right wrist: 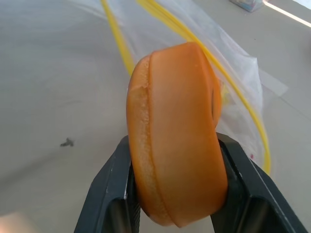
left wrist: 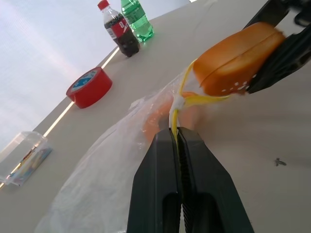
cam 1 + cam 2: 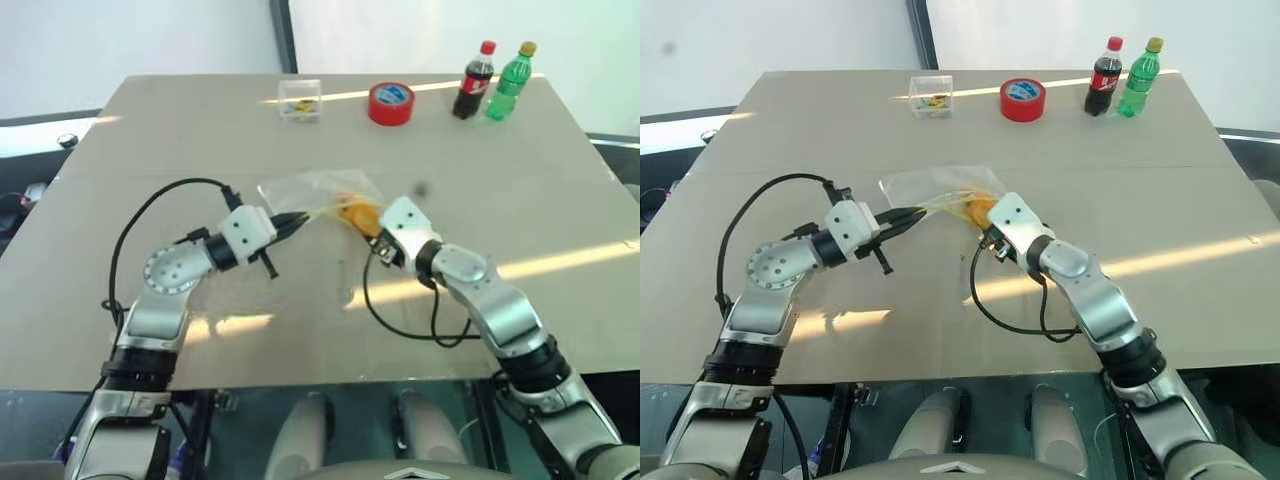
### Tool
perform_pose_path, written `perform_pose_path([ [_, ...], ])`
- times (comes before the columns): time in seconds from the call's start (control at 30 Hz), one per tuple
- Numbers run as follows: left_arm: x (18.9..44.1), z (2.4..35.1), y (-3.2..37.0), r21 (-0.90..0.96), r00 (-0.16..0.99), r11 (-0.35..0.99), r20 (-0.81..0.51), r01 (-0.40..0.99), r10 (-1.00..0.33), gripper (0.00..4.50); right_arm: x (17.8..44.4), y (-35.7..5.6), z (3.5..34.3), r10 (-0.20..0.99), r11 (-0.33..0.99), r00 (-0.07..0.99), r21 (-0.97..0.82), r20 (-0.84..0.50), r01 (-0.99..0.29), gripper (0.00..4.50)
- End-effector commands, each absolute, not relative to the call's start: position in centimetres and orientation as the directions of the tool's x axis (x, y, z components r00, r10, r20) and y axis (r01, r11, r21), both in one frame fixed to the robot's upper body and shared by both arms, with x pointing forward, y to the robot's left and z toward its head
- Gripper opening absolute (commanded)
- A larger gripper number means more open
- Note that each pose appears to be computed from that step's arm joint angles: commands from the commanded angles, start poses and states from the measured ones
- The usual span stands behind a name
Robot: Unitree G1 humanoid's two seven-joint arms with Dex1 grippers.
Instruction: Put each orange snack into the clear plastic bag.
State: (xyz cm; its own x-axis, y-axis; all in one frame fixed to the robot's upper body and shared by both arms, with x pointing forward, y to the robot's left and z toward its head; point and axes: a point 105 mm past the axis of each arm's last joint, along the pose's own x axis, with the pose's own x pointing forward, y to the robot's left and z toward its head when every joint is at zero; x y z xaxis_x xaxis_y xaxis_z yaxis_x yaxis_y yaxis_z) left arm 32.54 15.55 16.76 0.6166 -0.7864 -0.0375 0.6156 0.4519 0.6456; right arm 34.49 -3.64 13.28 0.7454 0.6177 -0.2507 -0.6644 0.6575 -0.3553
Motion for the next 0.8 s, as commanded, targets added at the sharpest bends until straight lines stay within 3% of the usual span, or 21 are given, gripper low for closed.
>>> perform_pose_path([
  [0.03,31.6,18.1,15.6,0.678,0.602,0.437,-0.010,0.591,-0.799,0.00,35.4,-3.1,13.8,0.616,0.660,0.754,-0.373,-0.228,-0.652,1.75],
  [0.3,29.9,16.0,15.6,0.678,0.556,0.345,-0.114,0.650,-0.824,0.00,35.8,-1.9,15.1,0.689,0.661,0.707,-0.259,-0.160,-0.704,1.75],
  [0.5,29.6,15.5,15.5,0.673,0.545,0.327,-0.134,0.664,-0.828,0.00,35.5,-0.3,15.1,0.738,0.535,0.653,-0.441,-0.171,-0.721,1.75],
  [0.77,29.7,15.4,15.4,0.668,0.549,0.340,-0.124,0.662,-0.827,0.00,36.5,2.1,14.8,0.766,0.363,0.616,-0.664,-0.186,-0.653,1.75],
  [0.8,29.7,15.4,15.4,0.666,0.552,0.346,-0.120,0.661,-0.825,0.00,36.8,2.1,14.8,0.763,0.367,0.620,-0.667,-0.183,-0.648,2.00],
])
